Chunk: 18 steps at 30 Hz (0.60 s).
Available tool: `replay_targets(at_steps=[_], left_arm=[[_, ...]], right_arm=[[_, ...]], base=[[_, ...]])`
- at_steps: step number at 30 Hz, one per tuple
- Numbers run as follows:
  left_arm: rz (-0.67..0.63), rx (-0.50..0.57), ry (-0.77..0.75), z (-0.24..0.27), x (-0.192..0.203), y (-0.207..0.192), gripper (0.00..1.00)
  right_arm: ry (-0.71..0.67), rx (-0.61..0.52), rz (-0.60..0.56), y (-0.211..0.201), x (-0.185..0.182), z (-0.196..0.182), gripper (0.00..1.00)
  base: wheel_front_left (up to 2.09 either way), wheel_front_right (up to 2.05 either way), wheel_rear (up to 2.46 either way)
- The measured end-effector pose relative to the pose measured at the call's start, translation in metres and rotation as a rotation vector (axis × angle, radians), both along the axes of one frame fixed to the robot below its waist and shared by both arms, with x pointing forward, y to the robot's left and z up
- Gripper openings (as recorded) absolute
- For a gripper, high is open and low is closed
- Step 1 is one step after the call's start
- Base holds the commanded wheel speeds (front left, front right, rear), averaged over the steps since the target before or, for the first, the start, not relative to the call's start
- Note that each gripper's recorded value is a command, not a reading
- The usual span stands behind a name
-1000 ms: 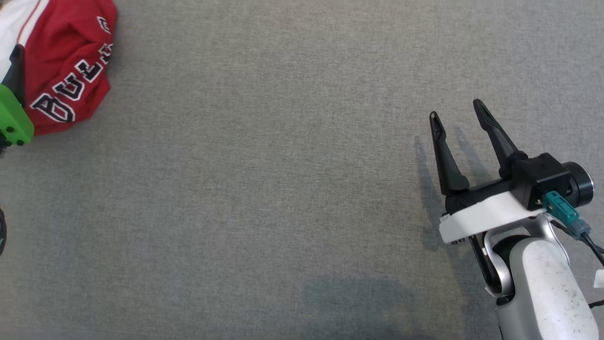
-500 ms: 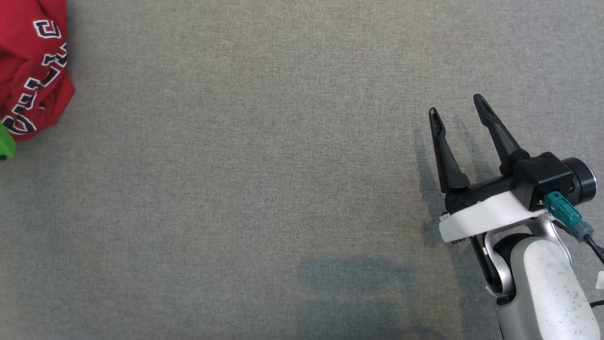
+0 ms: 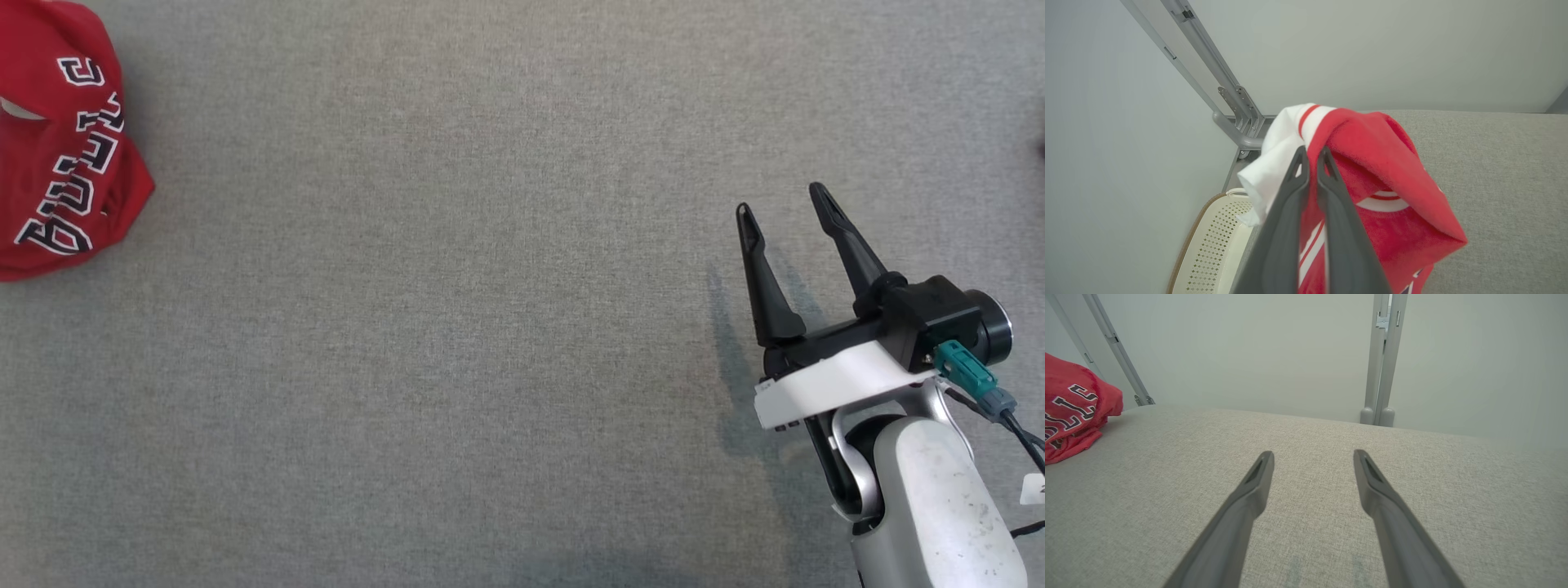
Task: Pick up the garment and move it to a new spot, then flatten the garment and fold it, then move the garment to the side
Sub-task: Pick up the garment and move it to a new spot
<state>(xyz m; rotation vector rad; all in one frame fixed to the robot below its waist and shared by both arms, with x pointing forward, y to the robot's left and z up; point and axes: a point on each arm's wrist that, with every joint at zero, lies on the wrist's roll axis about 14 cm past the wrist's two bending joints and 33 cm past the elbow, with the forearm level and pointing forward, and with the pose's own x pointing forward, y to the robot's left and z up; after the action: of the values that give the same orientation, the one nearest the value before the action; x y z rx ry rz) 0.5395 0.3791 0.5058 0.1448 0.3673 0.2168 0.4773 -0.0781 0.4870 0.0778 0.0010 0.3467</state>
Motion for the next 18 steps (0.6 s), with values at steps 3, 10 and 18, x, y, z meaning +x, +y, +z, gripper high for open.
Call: replay_targets(at_steps=[3,10,18], left_arm=[[-0.044,0.029,-0.053,0.03,0.007,-0.008,0.0],[-0.171,0.08,-0.205,0.102,0.016,-0.045,0.0],[-0.364,0.087,-0.315,0.148,0.021,-0.12,0.0]], right_arm=[[-0.015,0.011,-0.01,-0.004,-0.006,0.008,1.0],[-0.055,0.028,-0.055,-0.021,-0.021,0.027,1.0],[-0.106,0.032,-0.136,-0.05,-0.04,0.048,1.0]], base=[[0.0,0.0,0.0],[0.0,0.0,0.0],[0.0,0.0,0.0]])
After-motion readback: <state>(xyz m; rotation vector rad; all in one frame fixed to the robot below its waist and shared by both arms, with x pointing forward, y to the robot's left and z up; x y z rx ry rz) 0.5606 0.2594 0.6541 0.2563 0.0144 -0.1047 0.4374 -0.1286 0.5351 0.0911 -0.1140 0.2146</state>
